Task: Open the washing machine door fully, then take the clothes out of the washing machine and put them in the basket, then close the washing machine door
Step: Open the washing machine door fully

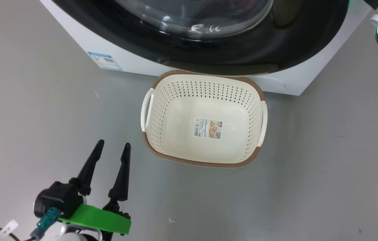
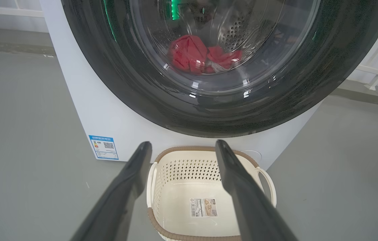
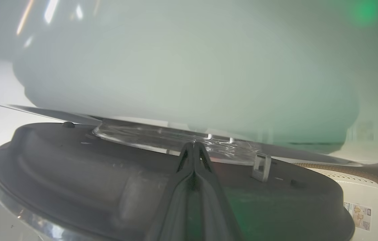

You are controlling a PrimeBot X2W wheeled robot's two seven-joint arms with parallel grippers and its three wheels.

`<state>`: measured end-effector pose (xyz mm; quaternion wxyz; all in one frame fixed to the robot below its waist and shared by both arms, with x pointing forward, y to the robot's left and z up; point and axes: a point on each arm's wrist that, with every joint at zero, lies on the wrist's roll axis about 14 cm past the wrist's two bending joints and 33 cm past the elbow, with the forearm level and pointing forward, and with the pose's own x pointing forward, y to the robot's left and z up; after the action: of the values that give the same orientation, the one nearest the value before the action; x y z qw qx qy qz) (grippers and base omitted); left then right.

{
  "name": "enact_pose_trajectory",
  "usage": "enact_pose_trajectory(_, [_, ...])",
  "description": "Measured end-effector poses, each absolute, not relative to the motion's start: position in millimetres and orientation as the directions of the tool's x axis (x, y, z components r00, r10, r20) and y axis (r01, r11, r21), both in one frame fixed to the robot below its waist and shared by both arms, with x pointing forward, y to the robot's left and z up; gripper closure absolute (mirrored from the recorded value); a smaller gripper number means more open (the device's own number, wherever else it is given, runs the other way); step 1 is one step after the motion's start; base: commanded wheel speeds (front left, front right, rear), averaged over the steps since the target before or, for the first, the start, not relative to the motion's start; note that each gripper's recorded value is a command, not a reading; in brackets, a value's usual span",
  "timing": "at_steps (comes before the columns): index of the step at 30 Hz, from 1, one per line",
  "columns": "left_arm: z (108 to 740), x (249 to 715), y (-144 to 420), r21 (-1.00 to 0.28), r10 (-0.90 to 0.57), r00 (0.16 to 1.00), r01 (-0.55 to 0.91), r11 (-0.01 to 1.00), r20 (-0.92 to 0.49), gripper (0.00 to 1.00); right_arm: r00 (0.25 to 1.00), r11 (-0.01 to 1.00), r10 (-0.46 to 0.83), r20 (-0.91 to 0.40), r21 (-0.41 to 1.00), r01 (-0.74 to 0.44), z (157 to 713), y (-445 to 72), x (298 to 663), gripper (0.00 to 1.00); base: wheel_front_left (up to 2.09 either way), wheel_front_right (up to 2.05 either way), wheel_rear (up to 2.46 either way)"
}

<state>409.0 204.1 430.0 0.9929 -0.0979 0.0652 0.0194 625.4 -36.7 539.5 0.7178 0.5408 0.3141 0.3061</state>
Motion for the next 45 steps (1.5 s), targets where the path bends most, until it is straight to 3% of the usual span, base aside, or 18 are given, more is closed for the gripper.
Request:
enact_pose_trajectory(9, [442.0,408.8,201.7,-0.198,0.02,0.995,-0.04,0.979,-0.1,0.0,0.533,0.238,0.834,-0.143,0.965,-0.114,544.1,-29.5,598.2,1.0,0.0,0.0,0.0])
enact_pose_trajectory(28, [461.5,390.7,195.0,-0.211,0.008,0.999,-0.019,0.977,-0.052,0.0,0.31,0.236,0.935,-0.172,0.955,-0.182,540.3,-0.5,500.9,1.0,0.0,0.0,0.0])
enact_pose_trajectory(45, [469.5,355.5,208.0,-0.217,0.062,0.997,-0.069,0.974,-0.039,0.0,0.091,0.127,0.99,-0.105,0.951,-0.282,555.2,50.1,416.9,1.0,0.0,0.0,0.0])
